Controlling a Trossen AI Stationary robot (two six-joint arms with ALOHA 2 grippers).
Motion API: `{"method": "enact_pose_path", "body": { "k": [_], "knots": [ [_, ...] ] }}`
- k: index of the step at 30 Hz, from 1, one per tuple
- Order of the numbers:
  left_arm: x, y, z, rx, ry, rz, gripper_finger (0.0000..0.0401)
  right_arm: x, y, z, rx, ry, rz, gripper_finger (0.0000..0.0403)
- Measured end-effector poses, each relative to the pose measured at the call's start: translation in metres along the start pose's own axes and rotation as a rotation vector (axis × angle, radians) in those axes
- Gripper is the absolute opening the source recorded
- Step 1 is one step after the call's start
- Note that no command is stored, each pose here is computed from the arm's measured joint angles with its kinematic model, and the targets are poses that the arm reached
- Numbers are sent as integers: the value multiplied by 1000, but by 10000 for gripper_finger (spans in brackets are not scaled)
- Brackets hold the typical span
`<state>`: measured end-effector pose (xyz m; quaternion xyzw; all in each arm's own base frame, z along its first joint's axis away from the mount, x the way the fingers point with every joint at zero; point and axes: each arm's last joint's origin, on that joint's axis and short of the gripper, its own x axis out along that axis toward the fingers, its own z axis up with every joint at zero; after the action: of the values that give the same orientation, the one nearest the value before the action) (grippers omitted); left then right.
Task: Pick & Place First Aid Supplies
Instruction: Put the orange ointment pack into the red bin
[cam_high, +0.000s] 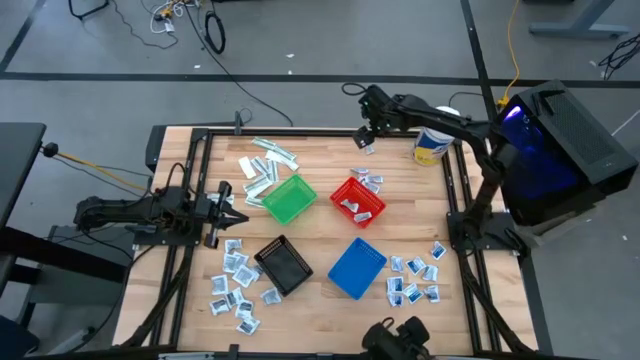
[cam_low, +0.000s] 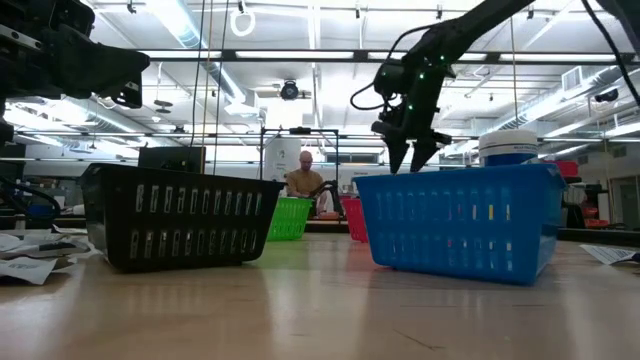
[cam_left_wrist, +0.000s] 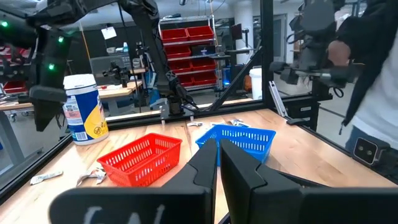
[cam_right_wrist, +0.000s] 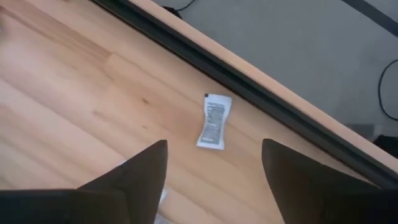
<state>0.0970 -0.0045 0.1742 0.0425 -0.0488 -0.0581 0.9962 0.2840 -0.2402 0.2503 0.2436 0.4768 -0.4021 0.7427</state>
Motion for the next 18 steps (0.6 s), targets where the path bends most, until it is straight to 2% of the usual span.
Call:
{"method": "enact_pose_path", "body": {
  "k": [7,18],
  "knots": [
    [0,0,0,0,0,0,25,20,-4,2,-41,32,-15,303],
    [0,0,0,0,0,0,25,51,-10,1,-2,95,-40,307]
  ]
}}
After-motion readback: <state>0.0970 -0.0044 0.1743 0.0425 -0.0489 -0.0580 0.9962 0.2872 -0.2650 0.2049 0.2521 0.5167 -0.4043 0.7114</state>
